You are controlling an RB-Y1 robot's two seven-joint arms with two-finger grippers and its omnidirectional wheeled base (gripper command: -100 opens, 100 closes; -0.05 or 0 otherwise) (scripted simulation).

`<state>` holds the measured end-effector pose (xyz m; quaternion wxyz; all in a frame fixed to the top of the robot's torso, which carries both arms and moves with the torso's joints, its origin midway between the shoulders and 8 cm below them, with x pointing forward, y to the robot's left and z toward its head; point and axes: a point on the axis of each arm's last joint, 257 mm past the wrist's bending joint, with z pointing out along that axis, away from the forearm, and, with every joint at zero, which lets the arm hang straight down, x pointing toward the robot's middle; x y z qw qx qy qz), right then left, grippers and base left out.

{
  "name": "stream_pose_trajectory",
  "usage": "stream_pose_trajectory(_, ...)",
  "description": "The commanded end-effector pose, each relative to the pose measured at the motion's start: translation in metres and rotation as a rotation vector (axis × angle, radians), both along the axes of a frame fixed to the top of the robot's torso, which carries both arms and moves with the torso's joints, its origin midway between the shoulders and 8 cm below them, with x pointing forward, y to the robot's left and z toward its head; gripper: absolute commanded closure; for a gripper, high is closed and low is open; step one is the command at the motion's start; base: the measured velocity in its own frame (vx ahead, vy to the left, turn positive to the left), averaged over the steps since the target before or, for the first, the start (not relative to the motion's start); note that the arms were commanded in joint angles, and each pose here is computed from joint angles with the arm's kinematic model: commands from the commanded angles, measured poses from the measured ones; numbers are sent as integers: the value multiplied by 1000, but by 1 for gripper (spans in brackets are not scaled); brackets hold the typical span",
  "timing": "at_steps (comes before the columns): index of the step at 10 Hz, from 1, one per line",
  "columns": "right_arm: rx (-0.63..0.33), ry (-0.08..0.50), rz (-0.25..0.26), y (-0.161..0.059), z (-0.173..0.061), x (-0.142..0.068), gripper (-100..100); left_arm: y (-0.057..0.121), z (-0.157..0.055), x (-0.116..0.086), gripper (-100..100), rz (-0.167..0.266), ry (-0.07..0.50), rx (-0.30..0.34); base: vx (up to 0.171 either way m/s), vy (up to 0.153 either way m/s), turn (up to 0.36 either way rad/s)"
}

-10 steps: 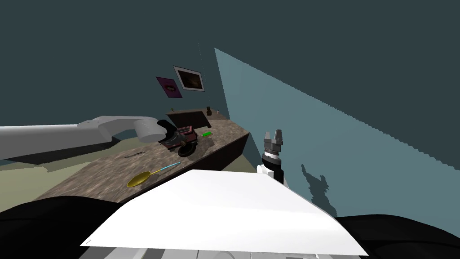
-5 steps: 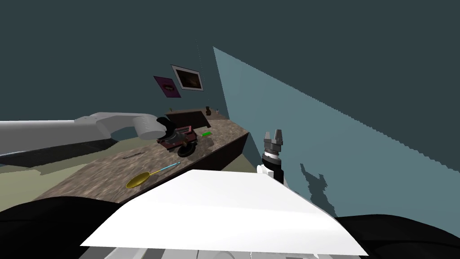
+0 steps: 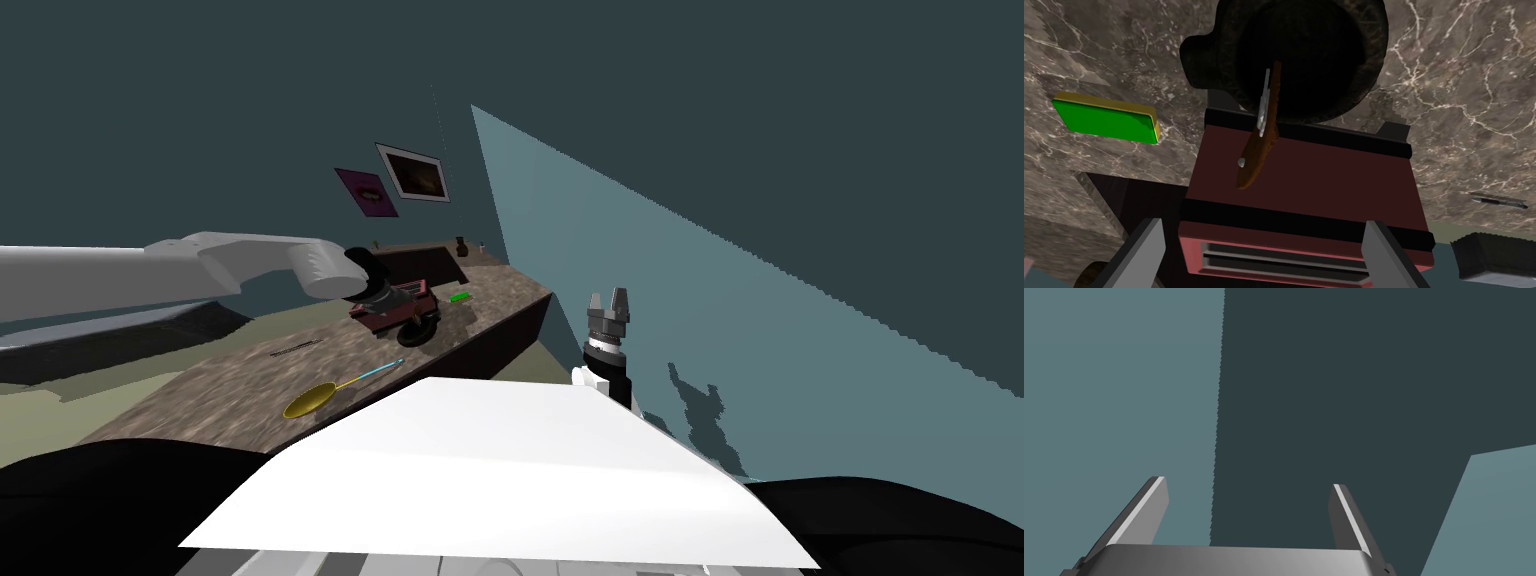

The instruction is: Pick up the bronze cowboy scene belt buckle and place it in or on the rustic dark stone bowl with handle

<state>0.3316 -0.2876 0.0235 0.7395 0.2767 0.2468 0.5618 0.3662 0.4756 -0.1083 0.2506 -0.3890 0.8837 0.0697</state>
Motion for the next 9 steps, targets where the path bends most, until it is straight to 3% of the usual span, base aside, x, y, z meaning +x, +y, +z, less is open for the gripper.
stream_pose_trajectory(1,0,0,0,0,0,0,0,-2,9,3,-100,7,0,-2,-36,17,-44)
stream_pose_trajectory(3,0,0,0,0,0,0,0,-1,9,3,-100,8,-1,-2,-28,13,-31)
stream_pose_trajectory(4,0,0,0,0,0,0,0,-1,10,3,0,9,0,-2,0,0,0)
stream_pose_trajectory(9,0,0,0,0,0,0,0,-1,10,3,0,9,0,-2,0,0,0)
